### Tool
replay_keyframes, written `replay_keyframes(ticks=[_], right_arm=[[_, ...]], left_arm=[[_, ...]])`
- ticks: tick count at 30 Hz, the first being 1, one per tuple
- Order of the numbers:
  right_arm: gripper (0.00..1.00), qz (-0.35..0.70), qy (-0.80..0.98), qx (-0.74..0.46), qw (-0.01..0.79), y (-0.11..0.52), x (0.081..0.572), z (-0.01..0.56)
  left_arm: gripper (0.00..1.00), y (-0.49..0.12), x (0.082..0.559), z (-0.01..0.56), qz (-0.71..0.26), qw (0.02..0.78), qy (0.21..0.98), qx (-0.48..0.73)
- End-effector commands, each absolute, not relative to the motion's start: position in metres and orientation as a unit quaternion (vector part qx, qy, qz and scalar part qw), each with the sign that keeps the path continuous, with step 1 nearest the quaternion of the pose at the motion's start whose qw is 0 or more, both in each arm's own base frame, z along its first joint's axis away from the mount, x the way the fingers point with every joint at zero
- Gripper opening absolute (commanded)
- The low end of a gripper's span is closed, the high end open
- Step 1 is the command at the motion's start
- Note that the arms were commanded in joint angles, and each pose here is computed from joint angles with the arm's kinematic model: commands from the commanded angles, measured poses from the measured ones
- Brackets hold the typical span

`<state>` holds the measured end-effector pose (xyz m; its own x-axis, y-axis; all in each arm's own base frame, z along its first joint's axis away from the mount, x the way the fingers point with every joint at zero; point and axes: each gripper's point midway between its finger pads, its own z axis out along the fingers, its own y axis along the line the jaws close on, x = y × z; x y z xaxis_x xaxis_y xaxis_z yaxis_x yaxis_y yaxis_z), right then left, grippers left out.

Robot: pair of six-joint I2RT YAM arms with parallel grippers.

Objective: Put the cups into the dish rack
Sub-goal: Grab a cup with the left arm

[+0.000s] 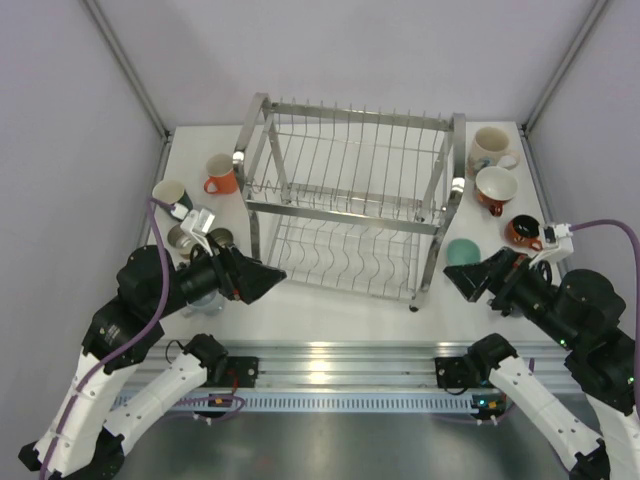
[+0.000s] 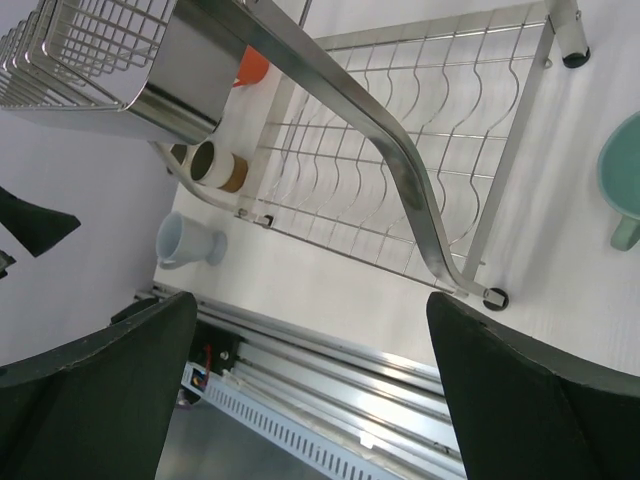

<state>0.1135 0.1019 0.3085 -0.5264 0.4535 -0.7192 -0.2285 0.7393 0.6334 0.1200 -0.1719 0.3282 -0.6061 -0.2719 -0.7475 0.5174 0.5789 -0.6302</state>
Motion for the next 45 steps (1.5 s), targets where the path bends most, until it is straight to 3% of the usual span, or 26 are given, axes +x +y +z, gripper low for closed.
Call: replay_keyframes(ticks=[1,16,18,20,23,28,32,41,44,45], right_arm=[[0.99,0.352,0.791,0.091,0.492,0.095,0.113,0.315],[0.99,0.281,0.776,0.209,0.525,0.055,0.132,0.317],[0.93,0.233,0.769,0.255,0.538,0.034,0.139,0.308],[0.79,0.203,0.769,0.303,0.524,0.022,0.141,0.295],[0.66,0.166,0.759,0.346,0.525,0.009,0.150,0.291],[0.59,0.083,0.776,0.336,0.527,0.003,0.176,0.290],[0.48,0.021,0.762,0.348,0.546,-0.012,0.189,0.303],[0.48,-0.036,0.727,0.333,0.599,-0.019,0.241,0.345],[0.48,0.002,0.734,0.322,0.597,-0.016,0.273,0.352],[0.47,0.058,0.748,0.290,0.594,0.002,0.287,0.355]], left_arm=[[0.98,-0.171,0.121,0.346,-0.460,0.456,0.758,0.079],[0.98,-0.163,0.128,0.347,-0.443,0.478,0.756,0.062],[0.98,-0.162,0.136,0.338,-0.429,0.477,0.766,0.046],[0.98,-0.163,0.145,0.323,-0.417,0.464,0.781,0.029],[0.98,-0.168,0.145,0.318,-0.422,0.453,0.784,0.036],[0.98,-0.154,0.151,0.311,-0.399,0.480,0.781,0.007],[0.98,-0.143,0.155,0.321,-0.387,0.505,0.771,-0.017],[0.98,-0.114,0.177,0.331,-0.318,0.548,0.770,-0.079],[0.98,-0.099,0.183,0.339,-0.281,0.567,0.769,-0.096],[0.98,-0.096,0.188,0.339,-0.266,0.569,0.772,-0.100]])
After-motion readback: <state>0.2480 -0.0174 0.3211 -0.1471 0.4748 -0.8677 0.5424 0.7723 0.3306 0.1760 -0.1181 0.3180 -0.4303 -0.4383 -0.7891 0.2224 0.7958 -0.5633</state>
